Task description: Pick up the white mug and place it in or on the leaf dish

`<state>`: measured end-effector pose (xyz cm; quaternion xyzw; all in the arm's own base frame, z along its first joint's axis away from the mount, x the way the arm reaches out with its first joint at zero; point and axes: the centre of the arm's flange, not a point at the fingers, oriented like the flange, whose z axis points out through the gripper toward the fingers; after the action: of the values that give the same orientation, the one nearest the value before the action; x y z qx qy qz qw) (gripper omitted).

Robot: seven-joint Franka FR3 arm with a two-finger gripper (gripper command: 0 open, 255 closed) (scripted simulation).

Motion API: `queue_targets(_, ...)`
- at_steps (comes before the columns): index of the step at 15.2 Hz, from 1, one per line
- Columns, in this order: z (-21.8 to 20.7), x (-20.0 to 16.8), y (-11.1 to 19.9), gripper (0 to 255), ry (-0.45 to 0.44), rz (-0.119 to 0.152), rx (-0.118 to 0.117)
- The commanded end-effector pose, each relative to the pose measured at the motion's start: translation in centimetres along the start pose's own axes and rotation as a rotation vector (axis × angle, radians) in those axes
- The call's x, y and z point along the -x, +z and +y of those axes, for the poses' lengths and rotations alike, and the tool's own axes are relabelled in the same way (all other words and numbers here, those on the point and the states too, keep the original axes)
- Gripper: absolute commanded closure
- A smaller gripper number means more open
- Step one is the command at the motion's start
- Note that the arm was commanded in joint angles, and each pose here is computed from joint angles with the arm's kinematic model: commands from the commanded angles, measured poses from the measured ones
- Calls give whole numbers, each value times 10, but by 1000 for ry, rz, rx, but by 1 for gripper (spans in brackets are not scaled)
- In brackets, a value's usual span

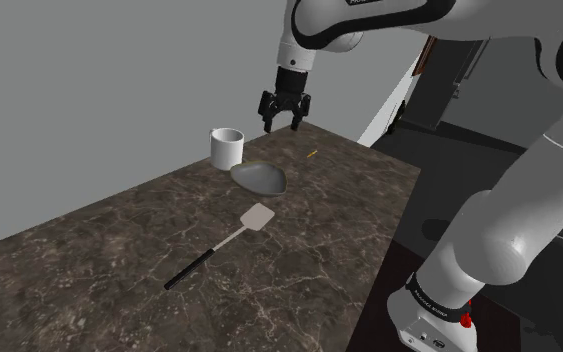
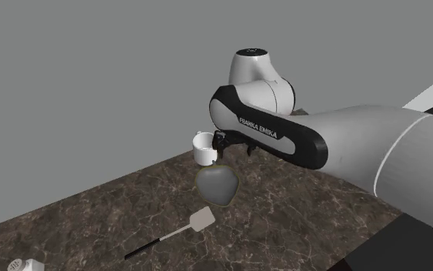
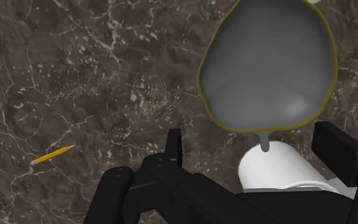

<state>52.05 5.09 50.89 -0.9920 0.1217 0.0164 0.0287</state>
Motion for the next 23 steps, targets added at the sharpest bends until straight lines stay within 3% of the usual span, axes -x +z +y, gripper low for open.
queue_targets(1,-11,-22,11,0,16,3,8)
queue_targets(11,-47,-140,57,0,90,19,47)
queue_targets(19,-45,-142,97,0,91,19,47)
queue_targets(23,-45,-142,97,0,91,19,47)
